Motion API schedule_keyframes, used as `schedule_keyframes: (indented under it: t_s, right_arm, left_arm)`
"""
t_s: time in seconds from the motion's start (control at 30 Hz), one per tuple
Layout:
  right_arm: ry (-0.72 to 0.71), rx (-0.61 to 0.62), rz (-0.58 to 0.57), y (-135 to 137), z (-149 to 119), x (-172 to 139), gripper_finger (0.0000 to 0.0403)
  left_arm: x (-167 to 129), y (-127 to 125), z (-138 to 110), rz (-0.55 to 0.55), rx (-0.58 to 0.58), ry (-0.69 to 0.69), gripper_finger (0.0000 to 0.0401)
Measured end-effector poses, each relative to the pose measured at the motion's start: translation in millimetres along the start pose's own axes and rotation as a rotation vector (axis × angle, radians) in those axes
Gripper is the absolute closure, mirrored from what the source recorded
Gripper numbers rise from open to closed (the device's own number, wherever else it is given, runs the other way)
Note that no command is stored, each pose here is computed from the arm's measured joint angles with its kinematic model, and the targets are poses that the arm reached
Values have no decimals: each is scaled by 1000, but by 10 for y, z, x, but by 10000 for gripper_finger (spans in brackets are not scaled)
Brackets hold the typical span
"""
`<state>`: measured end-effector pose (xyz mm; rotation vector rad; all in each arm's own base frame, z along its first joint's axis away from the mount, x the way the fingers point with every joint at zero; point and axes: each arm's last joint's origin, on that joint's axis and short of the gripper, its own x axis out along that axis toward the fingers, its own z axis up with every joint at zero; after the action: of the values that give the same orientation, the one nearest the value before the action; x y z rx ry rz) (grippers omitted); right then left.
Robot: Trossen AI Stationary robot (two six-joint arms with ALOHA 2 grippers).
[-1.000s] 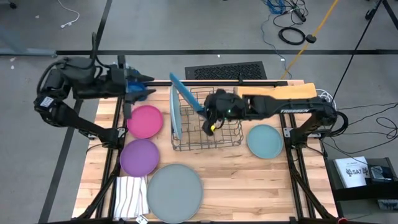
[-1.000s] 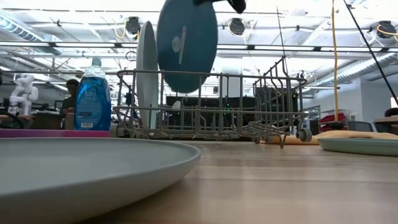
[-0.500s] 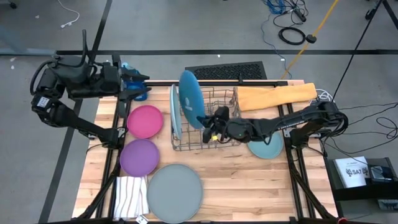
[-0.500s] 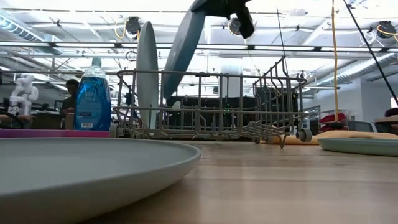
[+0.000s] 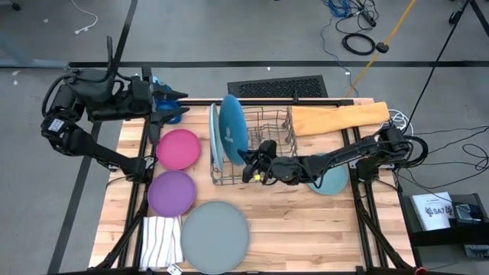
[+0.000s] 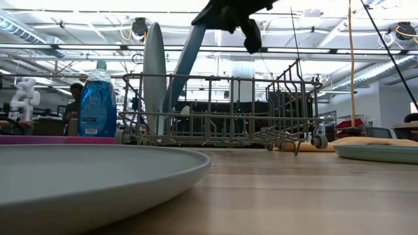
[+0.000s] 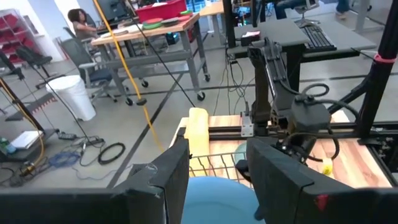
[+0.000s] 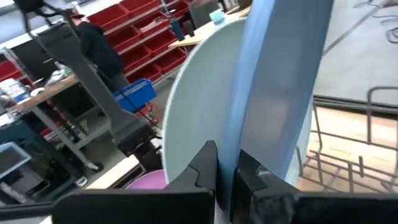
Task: Sort dishes
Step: Put the blue plate into the dish rack
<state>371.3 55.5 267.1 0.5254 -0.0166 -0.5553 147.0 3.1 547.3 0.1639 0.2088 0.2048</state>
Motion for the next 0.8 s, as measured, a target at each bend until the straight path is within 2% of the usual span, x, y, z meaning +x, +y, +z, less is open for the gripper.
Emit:
schedule_keyframes:
  t_s: [0.43, 0.8]
  right_arm:
    - [-41, -15, -78, 63, -128, -81, 398]
    - [5, -38, -118, -10, -398, 31, 398]
  left_arm:
    - [1, 6, 2, 20, -1, 0, 239]
    - [2, 7, 8, 22, -3, -6, 239]
